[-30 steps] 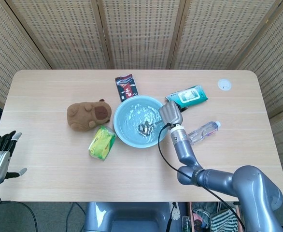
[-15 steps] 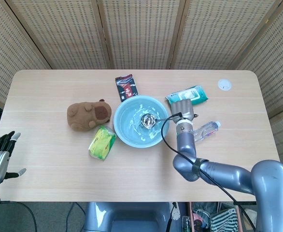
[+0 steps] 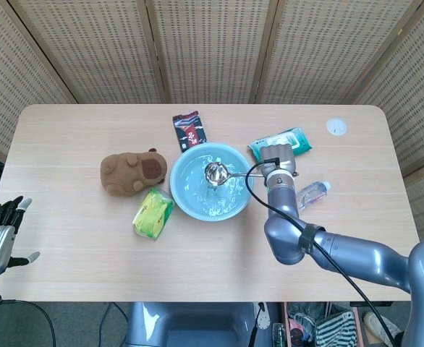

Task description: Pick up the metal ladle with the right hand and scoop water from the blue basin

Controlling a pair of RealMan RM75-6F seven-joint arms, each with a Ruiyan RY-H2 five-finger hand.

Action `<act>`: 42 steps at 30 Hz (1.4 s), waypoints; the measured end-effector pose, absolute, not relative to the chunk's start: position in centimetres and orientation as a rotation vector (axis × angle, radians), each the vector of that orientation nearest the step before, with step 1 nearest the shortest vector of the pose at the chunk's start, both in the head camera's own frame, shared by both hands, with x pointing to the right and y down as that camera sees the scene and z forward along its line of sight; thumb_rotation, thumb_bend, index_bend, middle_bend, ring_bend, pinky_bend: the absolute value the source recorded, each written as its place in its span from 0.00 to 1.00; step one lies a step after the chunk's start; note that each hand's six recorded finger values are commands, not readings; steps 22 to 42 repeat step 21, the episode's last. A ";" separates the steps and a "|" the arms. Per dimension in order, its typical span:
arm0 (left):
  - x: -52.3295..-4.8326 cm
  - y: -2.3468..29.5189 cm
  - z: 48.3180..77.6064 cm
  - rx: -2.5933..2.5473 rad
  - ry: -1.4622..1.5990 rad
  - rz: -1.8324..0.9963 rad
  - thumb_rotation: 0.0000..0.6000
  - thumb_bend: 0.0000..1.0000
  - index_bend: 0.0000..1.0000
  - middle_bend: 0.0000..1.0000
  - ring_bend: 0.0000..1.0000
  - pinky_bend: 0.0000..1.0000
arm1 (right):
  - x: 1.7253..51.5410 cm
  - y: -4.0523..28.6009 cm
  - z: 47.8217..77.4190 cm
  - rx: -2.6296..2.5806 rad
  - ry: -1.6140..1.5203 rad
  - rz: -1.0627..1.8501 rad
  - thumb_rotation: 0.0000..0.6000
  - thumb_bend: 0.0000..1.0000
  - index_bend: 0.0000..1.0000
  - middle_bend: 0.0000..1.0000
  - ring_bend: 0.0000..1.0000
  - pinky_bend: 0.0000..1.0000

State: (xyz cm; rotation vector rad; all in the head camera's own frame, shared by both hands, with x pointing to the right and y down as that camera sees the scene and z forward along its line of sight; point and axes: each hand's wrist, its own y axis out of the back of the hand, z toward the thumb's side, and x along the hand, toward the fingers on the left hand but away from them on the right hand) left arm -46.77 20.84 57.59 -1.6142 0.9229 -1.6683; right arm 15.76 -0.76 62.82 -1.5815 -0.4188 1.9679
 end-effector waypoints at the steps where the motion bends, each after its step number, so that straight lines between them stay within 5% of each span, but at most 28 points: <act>1: -46.8 20.8 57.6 -1.615 0.922 -1.669 1.00 0.00 0.00 0.00 0.00 0.00 | 15.8 -0.8 62.6 -1.582 -0.420 1.975 1.00 0.69 0.74 0.99 0.79 1.00; 42: -47.8 20.2 58.6 -1.634 0.917 -1.722 1.00 0.00 0.00 0.00 0.00 0.00 | 15.1 -2.2 60.2 -1.563 -0.376 2.167 1.00 0.69 0.74 0.99 0.79 1.00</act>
